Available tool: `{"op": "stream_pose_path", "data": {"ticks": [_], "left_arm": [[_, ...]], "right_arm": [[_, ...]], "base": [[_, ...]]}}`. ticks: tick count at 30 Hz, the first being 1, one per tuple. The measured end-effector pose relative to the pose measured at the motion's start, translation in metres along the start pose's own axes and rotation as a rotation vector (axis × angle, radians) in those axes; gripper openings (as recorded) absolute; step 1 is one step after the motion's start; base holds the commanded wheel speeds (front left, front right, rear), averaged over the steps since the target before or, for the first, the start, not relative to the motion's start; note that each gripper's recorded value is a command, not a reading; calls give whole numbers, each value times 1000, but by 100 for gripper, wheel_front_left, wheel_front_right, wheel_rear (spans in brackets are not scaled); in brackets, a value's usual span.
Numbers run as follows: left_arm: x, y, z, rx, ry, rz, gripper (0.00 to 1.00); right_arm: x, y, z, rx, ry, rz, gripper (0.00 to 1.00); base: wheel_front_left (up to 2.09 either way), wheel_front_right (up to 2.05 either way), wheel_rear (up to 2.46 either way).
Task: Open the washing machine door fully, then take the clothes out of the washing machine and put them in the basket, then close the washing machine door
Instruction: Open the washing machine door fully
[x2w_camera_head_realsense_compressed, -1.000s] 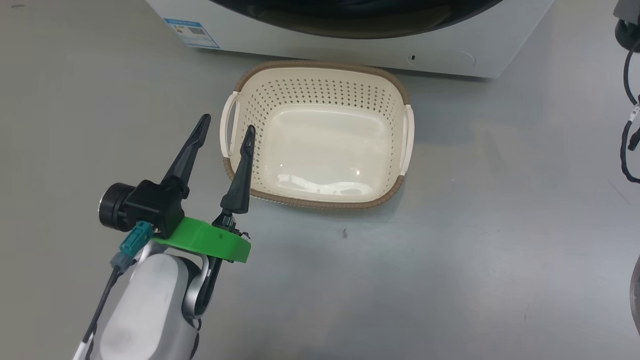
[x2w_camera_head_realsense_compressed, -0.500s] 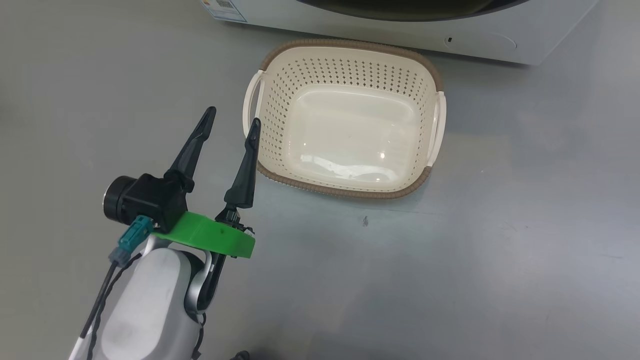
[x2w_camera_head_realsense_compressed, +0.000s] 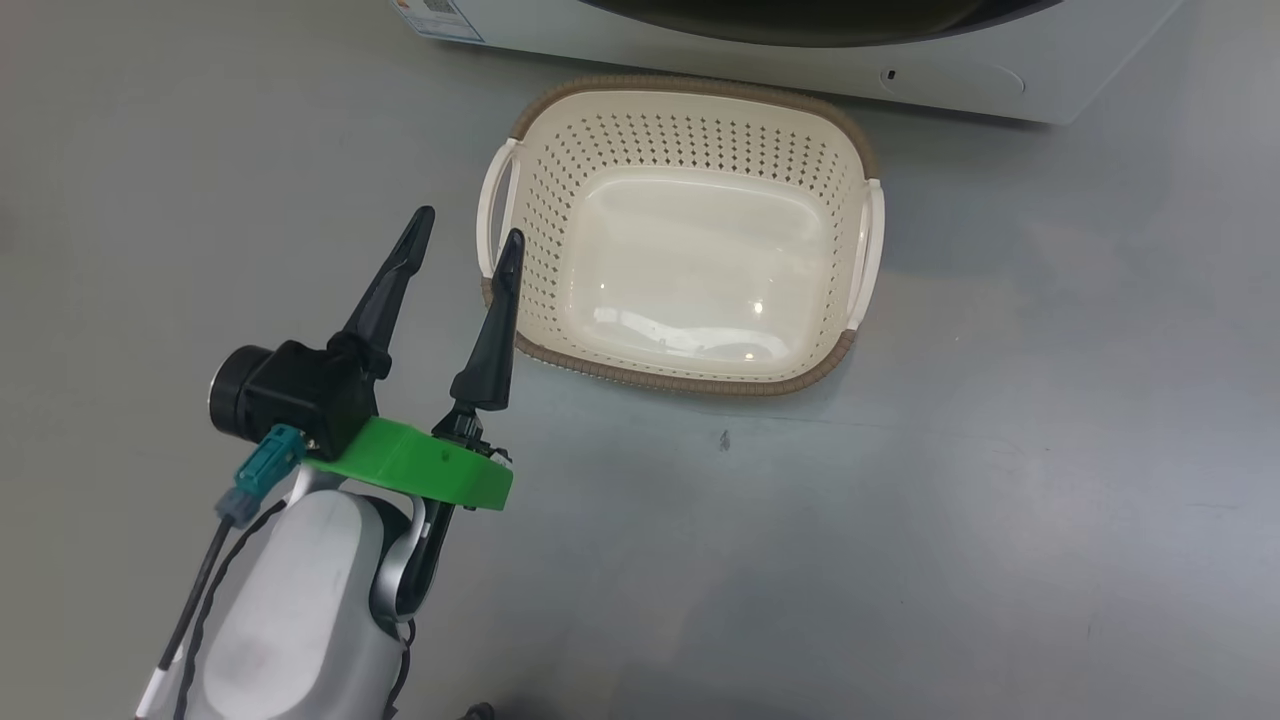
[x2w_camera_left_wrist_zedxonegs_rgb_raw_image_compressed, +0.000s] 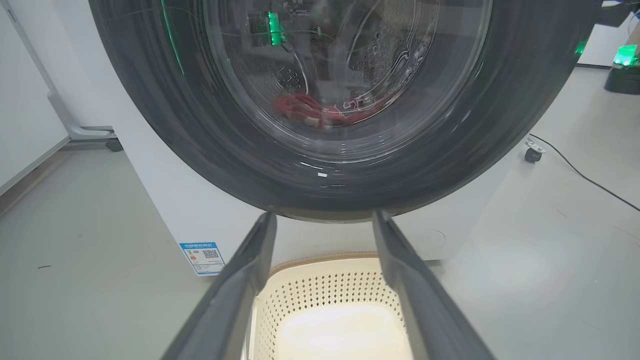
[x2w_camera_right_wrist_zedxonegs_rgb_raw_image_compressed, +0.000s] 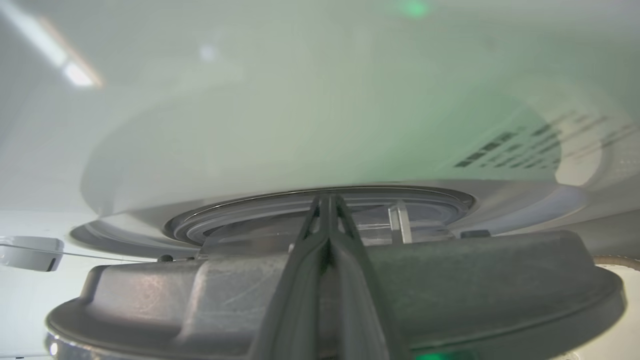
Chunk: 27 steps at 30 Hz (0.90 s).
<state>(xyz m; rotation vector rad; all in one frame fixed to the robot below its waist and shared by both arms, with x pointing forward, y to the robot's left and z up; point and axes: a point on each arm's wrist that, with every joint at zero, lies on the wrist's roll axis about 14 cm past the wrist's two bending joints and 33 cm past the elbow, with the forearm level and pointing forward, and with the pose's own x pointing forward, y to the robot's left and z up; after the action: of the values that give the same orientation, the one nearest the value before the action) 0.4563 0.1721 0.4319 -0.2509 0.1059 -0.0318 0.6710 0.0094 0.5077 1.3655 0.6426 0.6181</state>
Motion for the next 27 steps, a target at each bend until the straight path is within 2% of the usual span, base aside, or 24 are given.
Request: {"op": "stream_pose_path", "data": {"ticks": [16, 27], "left_arm": [[4, -9, 4, -7, -12, -16, 100], [3, -17, 13, -13, -35, -31, 100]], "right_arm": [[-14, 0, -16, 39, 104, 7, 0], [-32, -9, -53, 69, 214, -12, 0]], "base": [[0, 0, 0], [0, 0, 0]]}}
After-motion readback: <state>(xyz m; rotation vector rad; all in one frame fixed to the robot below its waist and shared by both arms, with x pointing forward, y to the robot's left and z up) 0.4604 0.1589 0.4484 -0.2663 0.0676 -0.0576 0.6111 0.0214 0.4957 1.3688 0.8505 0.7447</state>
